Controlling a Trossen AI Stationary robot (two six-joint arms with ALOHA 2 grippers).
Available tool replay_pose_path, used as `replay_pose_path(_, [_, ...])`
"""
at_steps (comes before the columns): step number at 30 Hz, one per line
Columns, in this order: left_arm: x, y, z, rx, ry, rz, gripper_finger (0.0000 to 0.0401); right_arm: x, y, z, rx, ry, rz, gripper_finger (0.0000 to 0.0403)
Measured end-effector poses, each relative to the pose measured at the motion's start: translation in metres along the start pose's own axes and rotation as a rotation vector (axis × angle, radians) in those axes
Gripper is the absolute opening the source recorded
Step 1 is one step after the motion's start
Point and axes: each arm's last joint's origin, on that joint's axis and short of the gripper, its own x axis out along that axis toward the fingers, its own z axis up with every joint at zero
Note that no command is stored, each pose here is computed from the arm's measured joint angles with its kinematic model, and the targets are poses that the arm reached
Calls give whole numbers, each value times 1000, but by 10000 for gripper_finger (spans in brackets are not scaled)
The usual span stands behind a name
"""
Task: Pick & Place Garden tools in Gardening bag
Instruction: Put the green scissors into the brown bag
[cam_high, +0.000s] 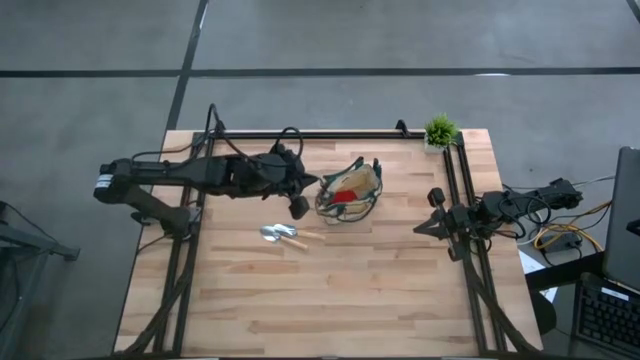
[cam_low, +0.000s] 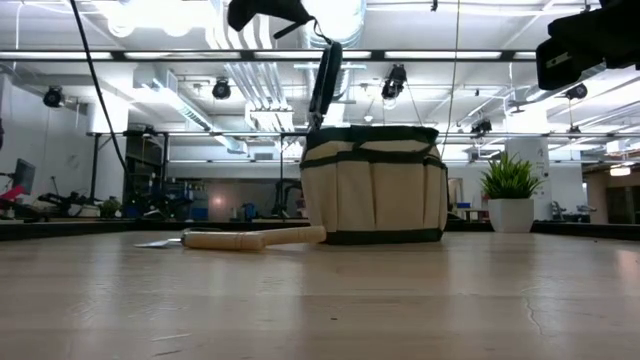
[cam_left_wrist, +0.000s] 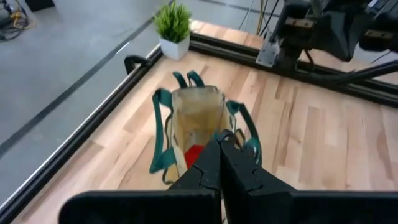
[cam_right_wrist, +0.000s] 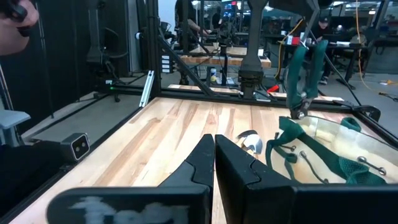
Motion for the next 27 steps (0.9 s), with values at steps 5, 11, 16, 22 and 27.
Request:
replay_pose_path(5, [2, 0, -4, -2, 18, 4, 0, 0, 0, 0, 0, 0, 0, 8])
replay_pose_path(11, [1, -4, -4, -55, -4, -11, 0, 0, 0, 0, 2, 0, 0, 8])
replay_pose_path(16, [-1, -9, -1, -72, -36, -62, 0, 0, 0, 0, 2, 0, 0, 8])
replay_pose_path(22, [-1, -9, 0, -82, -38, -64, 0, 0, 0, 0, 0, 0, 0, 8])
replay_pose_path(27, [-7, -7, 3, -97, -60, -71, 0, 0, 0, 0, 0, 0, 0, 8])
